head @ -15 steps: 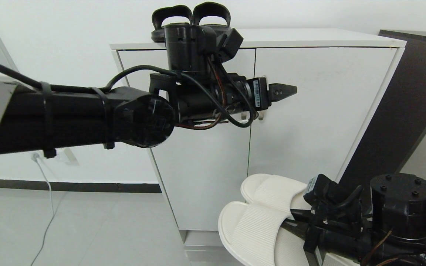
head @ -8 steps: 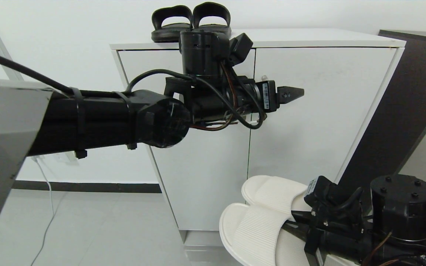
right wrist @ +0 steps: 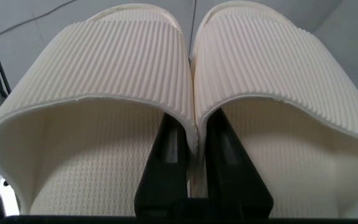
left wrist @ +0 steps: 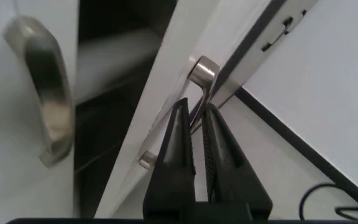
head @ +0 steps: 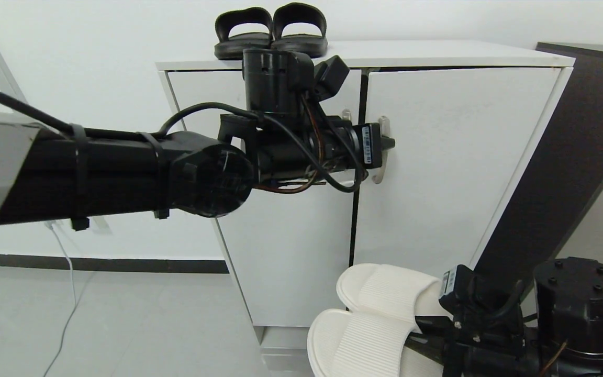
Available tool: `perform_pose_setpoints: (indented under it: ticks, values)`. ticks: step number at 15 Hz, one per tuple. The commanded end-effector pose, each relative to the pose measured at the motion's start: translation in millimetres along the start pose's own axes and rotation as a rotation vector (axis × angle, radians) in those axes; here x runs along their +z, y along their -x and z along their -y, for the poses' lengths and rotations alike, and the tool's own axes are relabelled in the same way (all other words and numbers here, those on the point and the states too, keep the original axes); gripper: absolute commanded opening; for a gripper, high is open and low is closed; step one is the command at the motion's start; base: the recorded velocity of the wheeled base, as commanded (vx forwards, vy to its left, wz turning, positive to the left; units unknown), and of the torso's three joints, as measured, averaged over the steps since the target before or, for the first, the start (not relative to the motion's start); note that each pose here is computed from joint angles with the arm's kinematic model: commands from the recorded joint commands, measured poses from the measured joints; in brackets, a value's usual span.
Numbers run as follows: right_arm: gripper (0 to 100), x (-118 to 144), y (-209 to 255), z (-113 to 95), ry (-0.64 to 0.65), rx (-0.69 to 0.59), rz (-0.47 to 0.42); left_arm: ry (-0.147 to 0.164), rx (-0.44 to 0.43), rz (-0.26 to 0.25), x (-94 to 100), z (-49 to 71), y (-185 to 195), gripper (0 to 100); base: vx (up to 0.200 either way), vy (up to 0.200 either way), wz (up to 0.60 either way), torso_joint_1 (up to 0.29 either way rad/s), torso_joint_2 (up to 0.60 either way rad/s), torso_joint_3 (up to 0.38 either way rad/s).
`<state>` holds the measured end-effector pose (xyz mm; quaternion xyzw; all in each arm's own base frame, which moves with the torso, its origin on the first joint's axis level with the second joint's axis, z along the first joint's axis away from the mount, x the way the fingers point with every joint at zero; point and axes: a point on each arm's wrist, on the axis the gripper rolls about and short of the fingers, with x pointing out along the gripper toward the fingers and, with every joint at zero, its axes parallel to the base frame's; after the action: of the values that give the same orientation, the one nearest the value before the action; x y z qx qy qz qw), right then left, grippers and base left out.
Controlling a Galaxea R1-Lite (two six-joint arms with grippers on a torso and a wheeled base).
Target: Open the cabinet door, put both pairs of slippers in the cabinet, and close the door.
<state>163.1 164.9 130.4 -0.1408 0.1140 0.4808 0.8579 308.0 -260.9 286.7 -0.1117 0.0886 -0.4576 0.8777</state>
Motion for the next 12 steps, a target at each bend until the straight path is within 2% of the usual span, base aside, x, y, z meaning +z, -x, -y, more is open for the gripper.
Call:
perform_pose_setpoints:
  ticks: [1,8,9,12]
  values:
    - [0,0,2,-1,0.002,0.003,0.002,-0.007,-0.005,0.014,8.4,9.1,21,0,0.0,0.0,0.0,0.0,0.0,0.0]
    - [0,-2,2,-1,0.016,0.004,-0.005,-0.016,-0.024,0.049,10.7,26.6,73,0,0.0,0.0,0.0,0.0,0.0,0.0]
    - [0,-2,2,-1,0.016,0.004,-0.005,-0.017,-0.025,0.056,11.3,26.4,74,0,0.0,0.0,0.0,0.0,0.0,0.0]
    - [0,-3,4,-5,0.036,0.036,-0.001,-0.029,-0.001,0.133,16.1,9.9,64,0,0.0,0.0,0.0,0.0,0.0,0.0]
